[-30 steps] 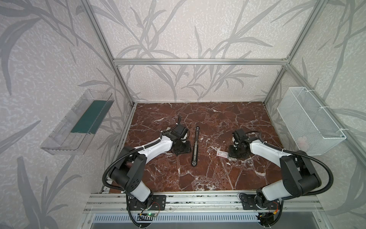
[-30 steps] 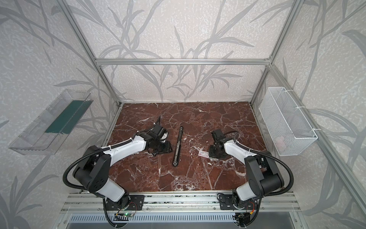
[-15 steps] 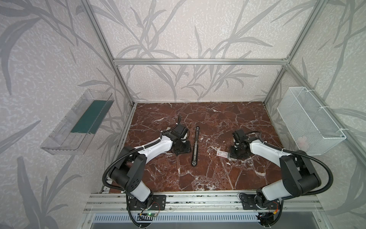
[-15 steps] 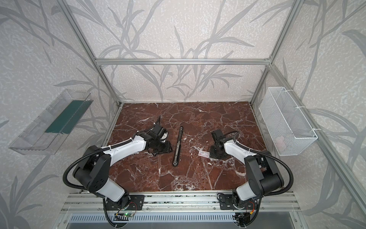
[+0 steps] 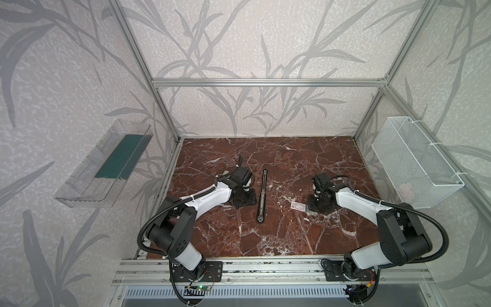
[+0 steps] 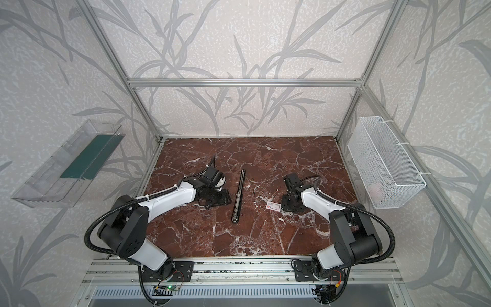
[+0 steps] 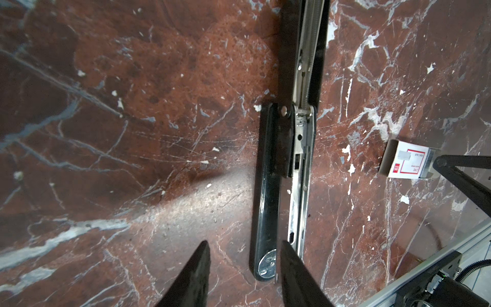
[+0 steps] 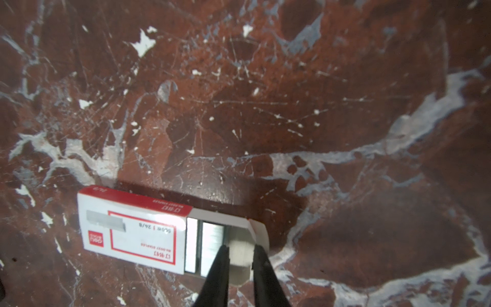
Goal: Load the staples into the stapler
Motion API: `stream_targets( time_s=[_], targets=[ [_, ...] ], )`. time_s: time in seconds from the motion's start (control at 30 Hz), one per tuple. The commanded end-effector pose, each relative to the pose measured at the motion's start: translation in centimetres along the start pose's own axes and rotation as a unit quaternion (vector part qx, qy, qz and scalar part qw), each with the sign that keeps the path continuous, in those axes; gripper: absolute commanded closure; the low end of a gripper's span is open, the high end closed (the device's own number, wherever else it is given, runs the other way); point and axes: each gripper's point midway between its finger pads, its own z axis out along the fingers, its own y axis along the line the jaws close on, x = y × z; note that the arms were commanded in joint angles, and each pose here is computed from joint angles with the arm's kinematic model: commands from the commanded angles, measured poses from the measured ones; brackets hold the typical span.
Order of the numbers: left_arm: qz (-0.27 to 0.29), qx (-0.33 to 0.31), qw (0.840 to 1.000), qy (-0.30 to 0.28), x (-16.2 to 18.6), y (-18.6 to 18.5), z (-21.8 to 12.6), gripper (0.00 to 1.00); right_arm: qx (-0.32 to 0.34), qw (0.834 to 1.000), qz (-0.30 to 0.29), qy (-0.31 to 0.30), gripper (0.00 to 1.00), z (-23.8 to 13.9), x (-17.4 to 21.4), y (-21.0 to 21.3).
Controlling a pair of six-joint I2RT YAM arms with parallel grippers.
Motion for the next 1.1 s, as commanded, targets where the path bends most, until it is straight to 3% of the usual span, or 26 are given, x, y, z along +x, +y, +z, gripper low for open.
stream_targets(
  time_s=[0.0,0.63,1.07],
  targets=[
    [-0.005,0.004,1.0,-0.01,-0.1,-0.1,-0.8,0.55,-0.003,1.0,0.005,-0.007,0.8,0.1,-0.8,0.3],
    [-0.004,0.003,1.0,-0.008,-0.2,0.0,-0.7,0.55,0.027,0.999,-0.005,0.019,0.95,1.3,-0.2,-0.7],
    [-0.004,0.003,1.0,-0.009,-0.3,-0.2,-0.8,0.56,0.03,0.999,-0.003,0.017,0.91,1.0,-0.3,-0.8]
  ],
)
